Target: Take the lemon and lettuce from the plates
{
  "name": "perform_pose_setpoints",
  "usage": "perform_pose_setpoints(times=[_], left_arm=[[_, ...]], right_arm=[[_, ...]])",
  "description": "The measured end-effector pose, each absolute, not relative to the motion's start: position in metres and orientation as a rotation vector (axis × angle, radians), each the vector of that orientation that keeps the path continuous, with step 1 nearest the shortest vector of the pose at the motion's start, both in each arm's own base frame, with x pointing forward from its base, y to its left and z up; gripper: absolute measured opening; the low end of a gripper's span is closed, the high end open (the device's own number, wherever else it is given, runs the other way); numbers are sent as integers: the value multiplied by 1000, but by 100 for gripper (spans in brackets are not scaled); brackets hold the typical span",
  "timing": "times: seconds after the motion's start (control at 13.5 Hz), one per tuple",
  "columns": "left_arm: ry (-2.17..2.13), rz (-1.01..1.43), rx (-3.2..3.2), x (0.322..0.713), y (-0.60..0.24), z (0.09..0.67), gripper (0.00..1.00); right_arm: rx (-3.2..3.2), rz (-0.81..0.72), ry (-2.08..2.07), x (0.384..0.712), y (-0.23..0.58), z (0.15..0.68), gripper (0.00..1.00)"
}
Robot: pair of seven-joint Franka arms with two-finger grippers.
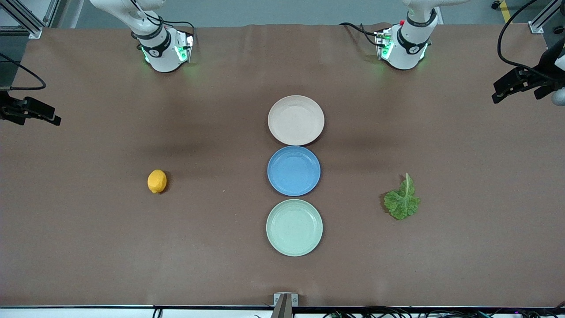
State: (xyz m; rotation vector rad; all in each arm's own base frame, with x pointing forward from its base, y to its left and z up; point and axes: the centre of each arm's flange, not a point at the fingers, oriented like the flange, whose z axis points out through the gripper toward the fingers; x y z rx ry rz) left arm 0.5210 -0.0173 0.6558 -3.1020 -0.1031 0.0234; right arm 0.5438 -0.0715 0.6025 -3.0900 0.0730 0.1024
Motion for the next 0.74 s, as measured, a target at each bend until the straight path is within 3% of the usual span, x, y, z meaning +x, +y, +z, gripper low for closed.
perform_pose_setpoints(times=[0.74], left_arm=[[22,20,-3100,518,-59,656,100]], right_arm=[[-3090,56,60,531,-68,623,100]])
